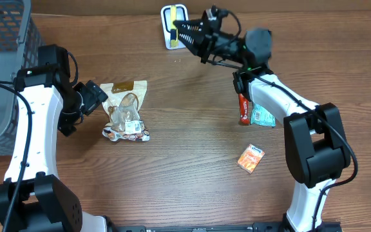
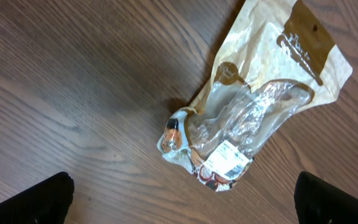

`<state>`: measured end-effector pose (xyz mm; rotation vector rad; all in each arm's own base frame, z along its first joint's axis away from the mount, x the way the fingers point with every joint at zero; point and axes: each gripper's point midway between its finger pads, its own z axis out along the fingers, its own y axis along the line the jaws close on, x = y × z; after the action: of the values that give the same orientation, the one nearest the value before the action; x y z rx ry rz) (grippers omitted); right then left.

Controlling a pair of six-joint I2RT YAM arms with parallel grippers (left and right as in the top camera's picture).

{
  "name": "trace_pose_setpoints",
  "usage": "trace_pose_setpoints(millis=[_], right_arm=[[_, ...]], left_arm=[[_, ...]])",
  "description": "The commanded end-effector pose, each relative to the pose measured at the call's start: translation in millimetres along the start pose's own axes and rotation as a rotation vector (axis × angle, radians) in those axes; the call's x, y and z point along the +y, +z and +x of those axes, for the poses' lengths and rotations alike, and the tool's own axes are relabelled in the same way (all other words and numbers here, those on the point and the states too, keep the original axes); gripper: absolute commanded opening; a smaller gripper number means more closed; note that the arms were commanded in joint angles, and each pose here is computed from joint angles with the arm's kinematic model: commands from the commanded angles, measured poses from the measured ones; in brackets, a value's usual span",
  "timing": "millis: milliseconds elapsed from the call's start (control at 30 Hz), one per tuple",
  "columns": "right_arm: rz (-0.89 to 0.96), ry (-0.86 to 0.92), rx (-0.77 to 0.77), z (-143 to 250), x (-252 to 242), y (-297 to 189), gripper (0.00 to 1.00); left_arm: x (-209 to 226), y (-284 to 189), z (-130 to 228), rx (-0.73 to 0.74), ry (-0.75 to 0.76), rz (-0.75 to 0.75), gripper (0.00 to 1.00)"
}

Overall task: Scan the item barcode
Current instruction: 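Raise the highlighter high and swing it under the scanner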

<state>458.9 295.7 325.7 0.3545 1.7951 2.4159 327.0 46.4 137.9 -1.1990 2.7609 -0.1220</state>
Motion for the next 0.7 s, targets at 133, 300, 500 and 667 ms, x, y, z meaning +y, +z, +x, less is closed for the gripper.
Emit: trace_pose_setpoints(millis=[133, 300, 500, 667], right_arm=[[-0.173, -0.157, 0.053, 20, 72, -25, 0.04], [-0.314, -0.335, 0.038, 29, 109, -49, 0.04], [-0.319, -0.387, 0.044, 38, 129, -58, 0.04], [-0.355, -0.462, 0.073, 69, 164, -61, 0.04]], left_arm=[[0, 0, -3, -0.006, 0.005, -0.004, 1.0], [0, 0, -3, -0.005, 0.005, -0.004, 1.0], [0, 0, -3, -0.005, 0.005, -0.004, 1.0], [0, 0, -3, -0.005, 0.005, -0.004, 1.0]])
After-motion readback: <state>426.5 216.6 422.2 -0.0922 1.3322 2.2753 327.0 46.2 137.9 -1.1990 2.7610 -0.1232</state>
